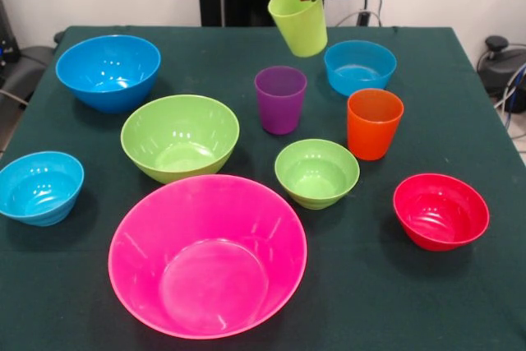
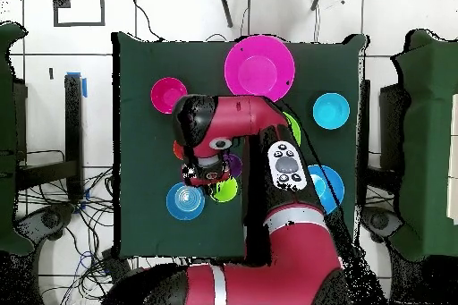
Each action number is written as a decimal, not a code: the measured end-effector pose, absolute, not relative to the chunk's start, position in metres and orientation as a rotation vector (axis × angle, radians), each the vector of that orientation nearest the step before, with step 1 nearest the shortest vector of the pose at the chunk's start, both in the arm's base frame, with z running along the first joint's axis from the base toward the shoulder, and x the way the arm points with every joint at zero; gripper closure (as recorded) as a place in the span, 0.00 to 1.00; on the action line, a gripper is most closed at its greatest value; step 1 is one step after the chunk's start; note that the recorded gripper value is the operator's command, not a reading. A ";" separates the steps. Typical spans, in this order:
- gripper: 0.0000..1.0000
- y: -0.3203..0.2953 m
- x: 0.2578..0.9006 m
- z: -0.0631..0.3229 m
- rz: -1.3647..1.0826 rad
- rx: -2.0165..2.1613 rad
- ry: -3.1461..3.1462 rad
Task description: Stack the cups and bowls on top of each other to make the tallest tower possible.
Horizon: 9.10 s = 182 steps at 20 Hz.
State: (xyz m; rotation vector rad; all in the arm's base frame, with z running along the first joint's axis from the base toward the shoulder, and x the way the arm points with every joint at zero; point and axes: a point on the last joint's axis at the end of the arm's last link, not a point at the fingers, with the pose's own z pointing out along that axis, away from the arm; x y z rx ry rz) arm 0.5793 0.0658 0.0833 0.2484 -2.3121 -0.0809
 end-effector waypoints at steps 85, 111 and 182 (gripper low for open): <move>1.00 0.034 0.644 0.119 -0.039 0.188 -2.378; 1.00 0.050 0.642 0.133 0.000 0.236 -2.471; 1.00 0.059 0.520 0.111 0.525 0.268 -2.541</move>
